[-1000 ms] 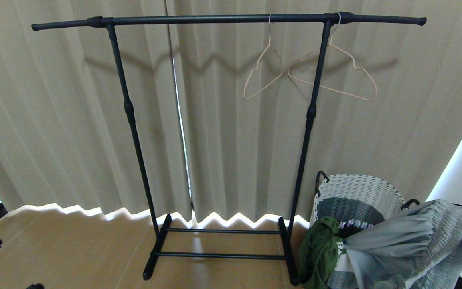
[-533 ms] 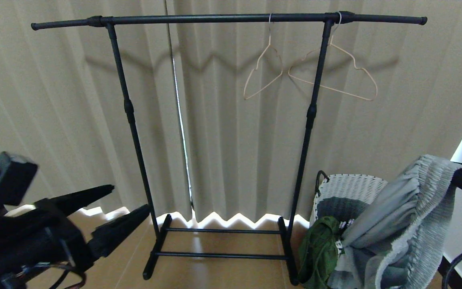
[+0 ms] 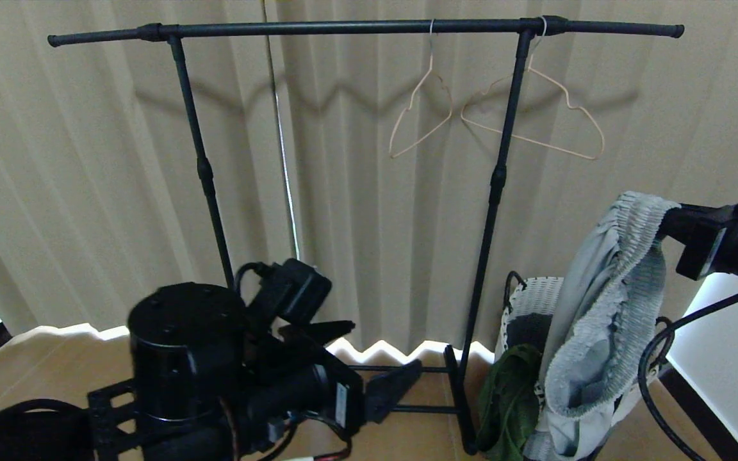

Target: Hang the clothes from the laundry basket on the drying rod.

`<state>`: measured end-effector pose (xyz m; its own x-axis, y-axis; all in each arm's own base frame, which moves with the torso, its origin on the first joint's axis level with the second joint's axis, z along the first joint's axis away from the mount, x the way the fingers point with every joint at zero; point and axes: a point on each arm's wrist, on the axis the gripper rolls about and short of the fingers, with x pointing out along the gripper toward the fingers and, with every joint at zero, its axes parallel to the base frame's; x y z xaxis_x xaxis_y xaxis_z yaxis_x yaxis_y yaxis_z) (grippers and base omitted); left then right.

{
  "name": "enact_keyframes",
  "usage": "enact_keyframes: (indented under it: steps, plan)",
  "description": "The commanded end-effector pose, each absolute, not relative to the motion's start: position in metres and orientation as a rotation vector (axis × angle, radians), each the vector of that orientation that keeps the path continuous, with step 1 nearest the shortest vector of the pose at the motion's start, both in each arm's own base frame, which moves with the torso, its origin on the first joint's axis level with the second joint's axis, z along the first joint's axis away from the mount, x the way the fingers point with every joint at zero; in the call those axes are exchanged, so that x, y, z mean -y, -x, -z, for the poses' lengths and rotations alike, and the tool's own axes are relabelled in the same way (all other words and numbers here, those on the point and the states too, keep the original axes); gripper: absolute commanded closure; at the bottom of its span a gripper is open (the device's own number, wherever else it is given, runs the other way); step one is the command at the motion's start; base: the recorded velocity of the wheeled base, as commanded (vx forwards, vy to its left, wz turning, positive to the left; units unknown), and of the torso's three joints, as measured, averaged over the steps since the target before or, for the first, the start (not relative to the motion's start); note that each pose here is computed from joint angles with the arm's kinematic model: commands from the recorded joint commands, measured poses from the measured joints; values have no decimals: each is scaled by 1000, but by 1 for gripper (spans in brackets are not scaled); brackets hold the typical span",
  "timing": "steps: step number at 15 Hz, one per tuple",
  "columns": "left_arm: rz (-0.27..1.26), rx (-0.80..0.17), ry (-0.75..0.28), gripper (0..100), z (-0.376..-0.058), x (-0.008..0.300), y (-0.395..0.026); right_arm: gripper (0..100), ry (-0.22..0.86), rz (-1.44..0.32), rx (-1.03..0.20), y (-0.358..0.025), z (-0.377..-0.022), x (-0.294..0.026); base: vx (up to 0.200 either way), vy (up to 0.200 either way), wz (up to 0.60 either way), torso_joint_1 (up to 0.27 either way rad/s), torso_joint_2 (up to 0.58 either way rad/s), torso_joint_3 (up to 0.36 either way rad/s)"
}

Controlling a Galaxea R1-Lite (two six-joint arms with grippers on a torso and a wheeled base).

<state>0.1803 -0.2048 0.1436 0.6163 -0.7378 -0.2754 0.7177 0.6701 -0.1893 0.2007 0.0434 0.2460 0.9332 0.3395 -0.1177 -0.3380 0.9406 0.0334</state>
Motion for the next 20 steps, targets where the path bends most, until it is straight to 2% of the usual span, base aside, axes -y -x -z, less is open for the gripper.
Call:
enact_keyframes:
  steps: [1,3,7,12,16,20]
  plan:
    - [892,-446,86,0,-120,249,-173,100,-23,-368,-161,-210,-237,-50,0,0,0,0,0,0]
    - [870,-458,125,0,-115,271,-176,100,-54,-405,-162,-208,-239,-59,0,0,0,0,0,0]
    - [872,-385,175,0,-123,305,-195,100,-93,-459,-143,-204,-247,-70,0,0,0,0,0,0]
    - [817,-397,157,0,-92,338,-218,100,-96,-476,-113,-196,-254,-70,0,0,0,0,0,0]
    - [786,-394,148,0,-88,343,-218,100,-106,-521,-79,-184,-261,-67,0,0,0,0,0,0]
    - [742,-375,142,0,-80,357,-219,100,-171,-583,-55,-169,-270,-67,0,0,0,0,0,0]
